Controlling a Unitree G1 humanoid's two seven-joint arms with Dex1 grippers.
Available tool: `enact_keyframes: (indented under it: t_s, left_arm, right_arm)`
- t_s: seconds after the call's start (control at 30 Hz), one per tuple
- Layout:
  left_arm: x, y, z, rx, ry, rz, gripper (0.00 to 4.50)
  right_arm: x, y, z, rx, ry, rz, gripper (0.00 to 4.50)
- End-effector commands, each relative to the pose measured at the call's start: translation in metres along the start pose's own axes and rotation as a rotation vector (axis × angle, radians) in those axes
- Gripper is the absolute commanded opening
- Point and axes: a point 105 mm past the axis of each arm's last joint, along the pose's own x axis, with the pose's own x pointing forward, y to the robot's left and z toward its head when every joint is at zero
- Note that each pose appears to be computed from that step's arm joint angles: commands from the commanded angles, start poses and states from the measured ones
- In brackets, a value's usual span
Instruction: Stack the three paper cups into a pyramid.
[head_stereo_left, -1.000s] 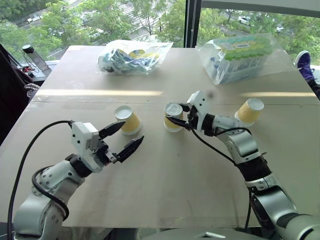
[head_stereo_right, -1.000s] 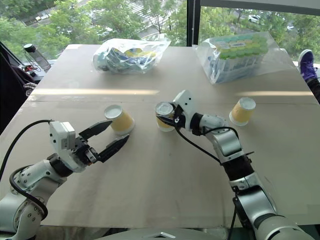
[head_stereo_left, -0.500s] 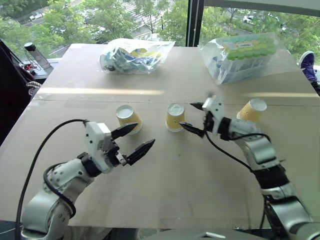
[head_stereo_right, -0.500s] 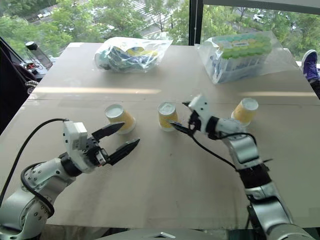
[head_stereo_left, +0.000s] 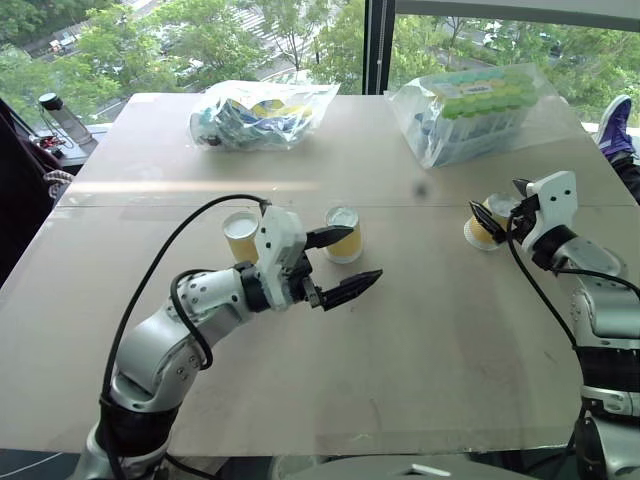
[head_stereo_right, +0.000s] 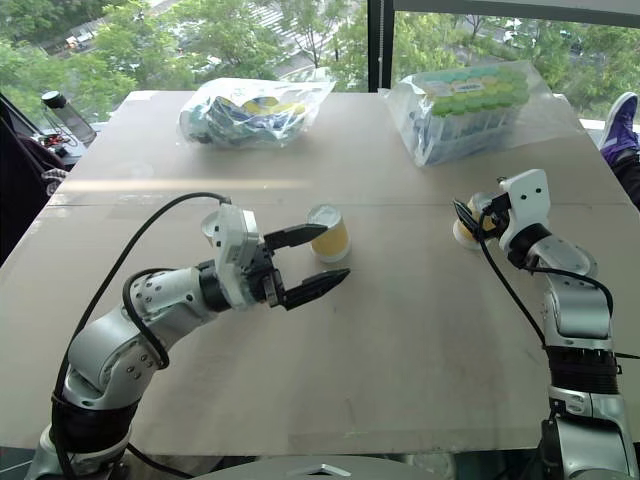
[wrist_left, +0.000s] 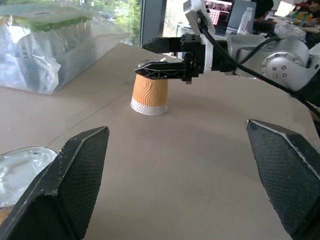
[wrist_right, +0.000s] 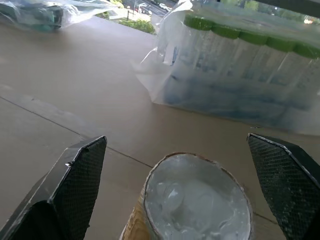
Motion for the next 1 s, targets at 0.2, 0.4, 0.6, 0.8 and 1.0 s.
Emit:
enact_keyframes:
  t_s: [0.2,0.4,0.6,0.8,1.0]
  left_arm:
    - [0.003,-0.002,0.006,0.043,-0.006,-0.017,4.5]
    - [0.002,0.0,0.009,0.057,-0.007,-0.023,4.5]
    - [0.003,-0.001,0.009,0.058,-0.007,-0.033,4.5]
    - [0.001,-0.001,0.007,0.064,-0.001,-0.02,4.5]
    - [-0.02,0.01,-0.012,0.061,-0.006,0.186,4.5]
  right_arm:
    - [-0.002,-0.014,0.001,0.112,-0.031,-0.098,4.44]
    - [-0.003,-0.019,0.005,0.123,-0.063,-0.127,4.44]
    - [-0.002,-0.014,0.0,0.144,-0.043,-0.109,3.58]
    - [0.001,-0.008,-0.002,0.127,-0.04,-0.09,2.17]
    - [0.016,0.04,0.02,0.103,-0.08,0.091,2.17]
